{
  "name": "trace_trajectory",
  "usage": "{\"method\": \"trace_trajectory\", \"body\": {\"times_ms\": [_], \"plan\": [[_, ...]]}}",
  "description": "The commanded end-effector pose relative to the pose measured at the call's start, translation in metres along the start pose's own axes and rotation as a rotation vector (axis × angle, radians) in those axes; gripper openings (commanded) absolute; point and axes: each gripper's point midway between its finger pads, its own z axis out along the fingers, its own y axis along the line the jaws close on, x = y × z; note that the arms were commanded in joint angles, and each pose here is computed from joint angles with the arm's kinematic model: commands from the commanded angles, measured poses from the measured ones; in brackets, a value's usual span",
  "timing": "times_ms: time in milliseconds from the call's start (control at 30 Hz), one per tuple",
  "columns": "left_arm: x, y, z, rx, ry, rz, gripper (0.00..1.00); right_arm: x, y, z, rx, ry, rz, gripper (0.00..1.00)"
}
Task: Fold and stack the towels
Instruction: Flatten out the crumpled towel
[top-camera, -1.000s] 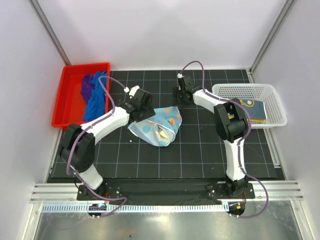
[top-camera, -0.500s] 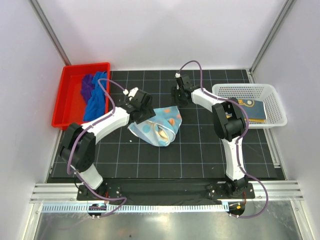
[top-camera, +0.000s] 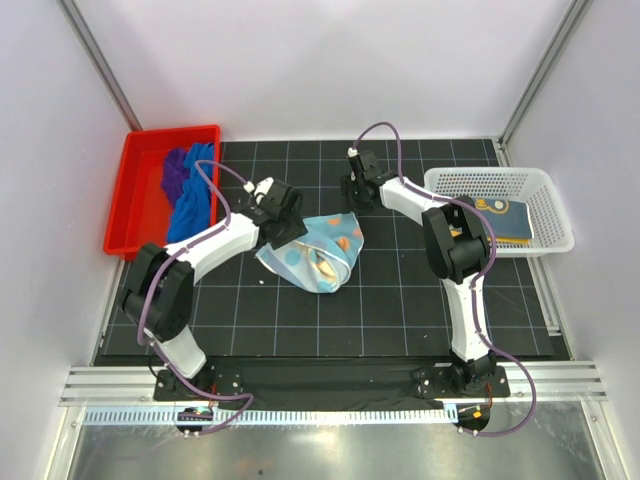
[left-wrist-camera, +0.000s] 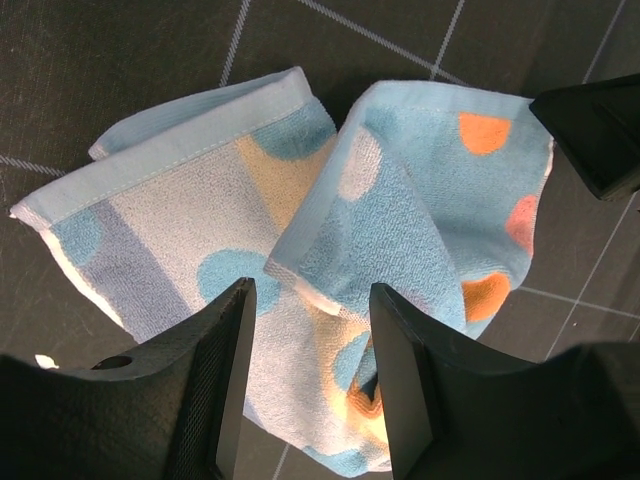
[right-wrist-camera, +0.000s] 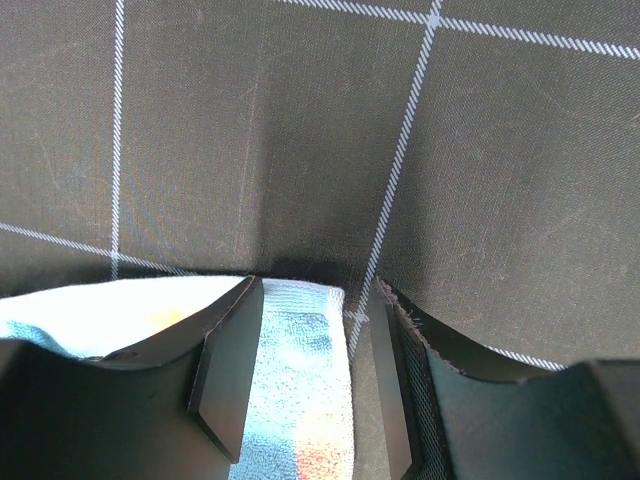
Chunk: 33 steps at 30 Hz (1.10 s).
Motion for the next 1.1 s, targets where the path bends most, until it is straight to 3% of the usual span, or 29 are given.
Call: {"method": "trace_trajectory", "body": {"times_ms": [0, 767, 933, 1067], "plan": [[0.002, 0.004, 0.001, -0.01, 0.009, -0.006, 0.52, -0.014, 0.003, -0.01, 0.012, -0.036, -0.016, 0.53], [-0.017, 0.008, 0.022, 0.009, 0.025, -0.025, 0.32, -0.017, 0.004, -0.02, 0.006, -0.049, -0.014, 0.53], [-0.016, -0.004, 0.016, 0.062, 0.039, -0.027, 0.41, -0.015, 0.003, -0.019, 0.012, -0.041, -0.014, 0.52], [-0.012, -0.009, 0.015, 0.092, 0.058, -0.041, 0.45, -0.013, 0.004, -0.018, 0.01, -0.034, -0.008, 0.45]]}}
